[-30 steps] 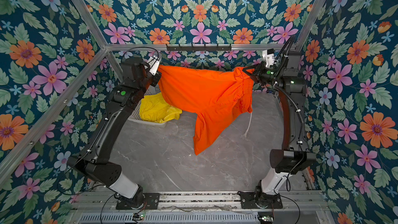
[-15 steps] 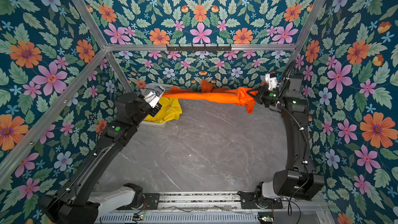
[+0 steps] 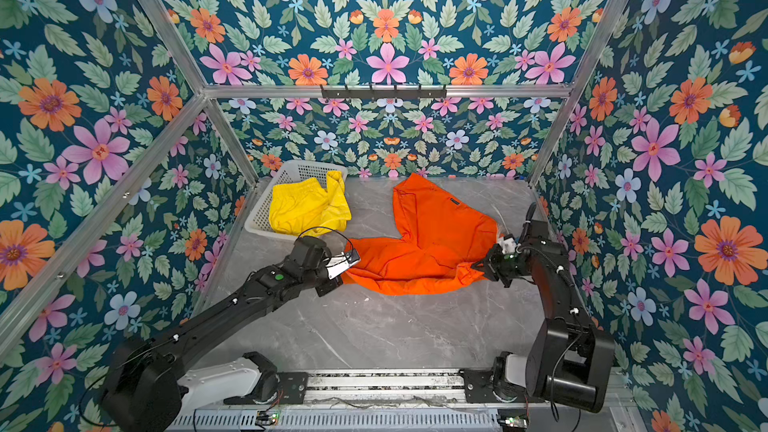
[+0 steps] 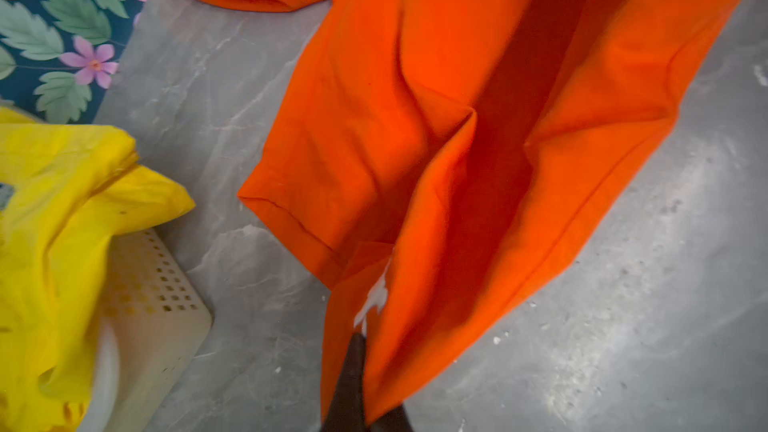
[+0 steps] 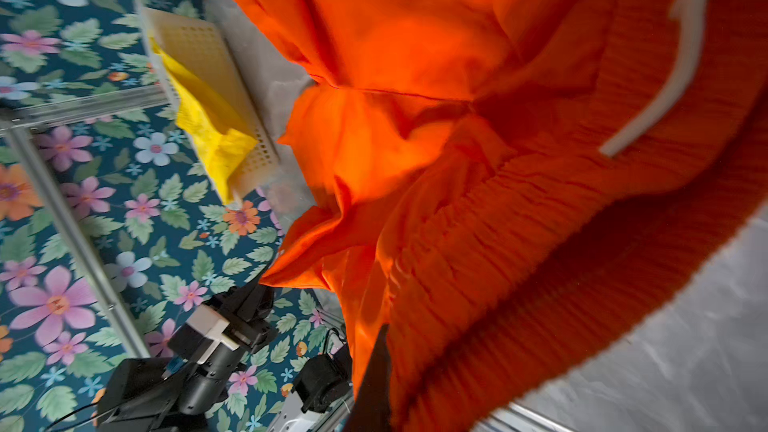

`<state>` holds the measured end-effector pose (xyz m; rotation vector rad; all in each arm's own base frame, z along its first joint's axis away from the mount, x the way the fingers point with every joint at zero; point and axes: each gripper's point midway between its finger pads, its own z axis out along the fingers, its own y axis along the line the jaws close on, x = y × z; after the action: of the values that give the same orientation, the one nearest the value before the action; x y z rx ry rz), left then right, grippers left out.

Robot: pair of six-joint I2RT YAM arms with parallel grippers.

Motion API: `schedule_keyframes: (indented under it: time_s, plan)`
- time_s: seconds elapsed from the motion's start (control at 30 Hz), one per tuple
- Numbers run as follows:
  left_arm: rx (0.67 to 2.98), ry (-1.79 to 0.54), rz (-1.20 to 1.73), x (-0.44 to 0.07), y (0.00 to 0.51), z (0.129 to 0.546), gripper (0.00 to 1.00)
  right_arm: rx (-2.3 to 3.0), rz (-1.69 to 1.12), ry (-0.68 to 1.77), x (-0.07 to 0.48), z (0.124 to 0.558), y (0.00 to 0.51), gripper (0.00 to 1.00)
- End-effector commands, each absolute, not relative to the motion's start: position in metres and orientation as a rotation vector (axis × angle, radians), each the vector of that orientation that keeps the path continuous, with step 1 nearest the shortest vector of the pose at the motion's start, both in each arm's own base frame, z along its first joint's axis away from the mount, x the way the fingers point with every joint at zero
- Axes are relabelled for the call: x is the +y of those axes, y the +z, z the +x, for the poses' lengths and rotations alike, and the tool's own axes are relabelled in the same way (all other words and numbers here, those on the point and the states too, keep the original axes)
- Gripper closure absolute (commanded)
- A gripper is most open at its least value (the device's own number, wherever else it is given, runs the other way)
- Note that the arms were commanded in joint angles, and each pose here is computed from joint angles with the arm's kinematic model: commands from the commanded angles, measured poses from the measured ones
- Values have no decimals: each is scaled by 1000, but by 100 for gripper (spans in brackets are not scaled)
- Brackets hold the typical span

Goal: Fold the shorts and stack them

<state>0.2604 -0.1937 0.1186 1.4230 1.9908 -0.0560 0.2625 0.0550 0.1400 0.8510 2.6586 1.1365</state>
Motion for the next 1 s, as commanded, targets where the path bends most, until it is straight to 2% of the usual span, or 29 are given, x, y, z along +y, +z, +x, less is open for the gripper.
schedule_keyframes:
  time_s: [0.0,0.03,0.07,0.13,0.17,0.23,0.3,0.37,0.43,0.5,0.6,0.7,0.9,0.97]
  plan:
    - [2061,-110,1594,-188,93,229,95,2817,943,990,49,225,117,96]
    - [2080,-138,1634,-189,88,221,91,2848,959,965,49,217,113,90]
    - [2095,-162,1661,-191,85,215,82,2878,966,935,48,210,111,79]
    - [2123,-237,1698,-197,86,202,56,2916,968,854,43,199,116,58]
    - [2135,-266,1691,-200,90,199,47,2916,955,808,39,197,121,51]
    - [2152,-306,1636,-204,106,200,36,2910,929,651,24,194,140,41]
    - [2146,-330,1576,-208,125,203,31,2903,889,493,8,194,162,39]
    - [2113,-320,1493,-212,146,214,29,2866,832,419,-3,206,184,39]
    - [2067,-336,1373,-222,169,232,28,2788,785,469,-2,229,198,39]
    - [2021,-410,1296,-238,187,244,29,2738,742,610,16,250,201,39]
    - [2023,-541,1169,-263,197,262,33,2779,610,689,56,267,185,39]
    - [2106,-652,1039,-280,175,275,37,2790,649,901,89,273,150,42]
    - [2355,-736,720,-279,106,288,38,2891,810,761,75,257,79,42]
    - [2425,-698,668,-272,88,287,38,2927,857,707,68,251,65,42]
